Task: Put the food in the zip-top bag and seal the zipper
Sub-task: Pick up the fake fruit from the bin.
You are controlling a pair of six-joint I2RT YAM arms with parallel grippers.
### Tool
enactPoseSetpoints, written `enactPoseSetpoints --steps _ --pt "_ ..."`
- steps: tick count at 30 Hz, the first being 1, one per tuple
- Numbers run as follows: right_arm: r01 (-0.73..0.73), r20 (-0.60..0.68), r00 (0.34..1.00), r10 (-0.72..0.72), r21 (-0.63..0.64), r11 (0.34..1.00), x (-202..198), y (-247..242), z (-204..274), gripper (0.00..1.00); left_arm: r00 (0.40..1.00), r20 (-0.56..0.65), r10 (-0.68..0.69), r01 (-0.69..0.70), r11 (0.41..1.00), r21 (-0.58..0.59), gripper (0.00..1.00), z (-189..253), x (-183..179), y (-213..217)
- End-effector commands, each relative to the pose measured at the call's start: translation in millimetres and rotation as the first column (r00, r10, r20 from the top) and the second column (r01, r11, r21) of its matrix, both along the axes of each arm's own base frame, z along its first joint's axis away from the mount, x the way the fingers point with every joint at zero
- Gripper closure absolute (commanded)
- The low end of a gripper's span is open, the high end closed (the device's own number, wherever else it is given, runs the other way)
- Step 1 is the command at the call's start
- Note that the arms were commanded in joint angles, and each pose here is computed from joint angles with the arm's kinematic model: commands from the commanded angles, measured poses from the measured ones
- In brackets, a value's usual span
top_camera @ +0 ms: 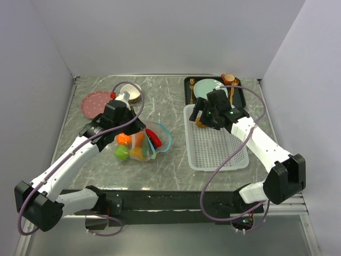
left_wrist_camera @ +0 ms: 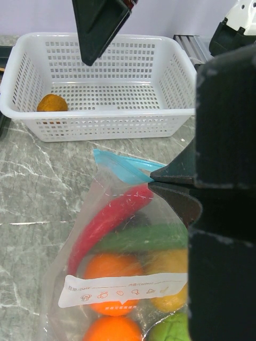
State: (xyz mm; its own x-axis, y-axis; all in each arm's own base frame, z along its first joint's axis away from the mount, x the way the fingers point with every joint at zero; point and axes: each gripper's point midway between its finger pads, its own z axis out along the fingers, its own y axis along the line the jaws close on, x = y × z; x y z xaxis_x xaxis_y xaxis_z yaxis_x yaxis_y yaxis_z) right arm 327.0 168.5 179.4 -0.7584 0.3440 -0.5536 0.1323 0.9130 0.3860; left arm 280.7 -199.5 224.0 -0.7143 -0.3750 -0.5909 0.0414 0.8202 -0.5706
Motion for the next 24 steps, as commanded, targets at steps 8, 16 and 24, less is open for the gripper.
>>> enactPoseSetpoints --steps 8,16,24 --pt "0.032 -0.034 0.999 -0.028 0.129 0.991 18.3 -10.9 -25.1 0.00 0.997 0.079 -0.001 0.002 1.000 -0.019 0.99 26.9 2.5 1.7" --pt "0.081 -0.104 0.991 -0.080 0.010 0.997 42.4 -34.6 -63.3 0.06 0.997 0.079 0.007 -0.006 1.000 -0.007 0.99 24.3 1.9 4.7" --pt "0.142 -0.106 0.984 -0.143 -0.015 0.990 75.8 -49.2 -75.8 0.12 0.997 0.071 0.004 -0.004 1.000 0.001 0.99 22.6 3.5 3.9"
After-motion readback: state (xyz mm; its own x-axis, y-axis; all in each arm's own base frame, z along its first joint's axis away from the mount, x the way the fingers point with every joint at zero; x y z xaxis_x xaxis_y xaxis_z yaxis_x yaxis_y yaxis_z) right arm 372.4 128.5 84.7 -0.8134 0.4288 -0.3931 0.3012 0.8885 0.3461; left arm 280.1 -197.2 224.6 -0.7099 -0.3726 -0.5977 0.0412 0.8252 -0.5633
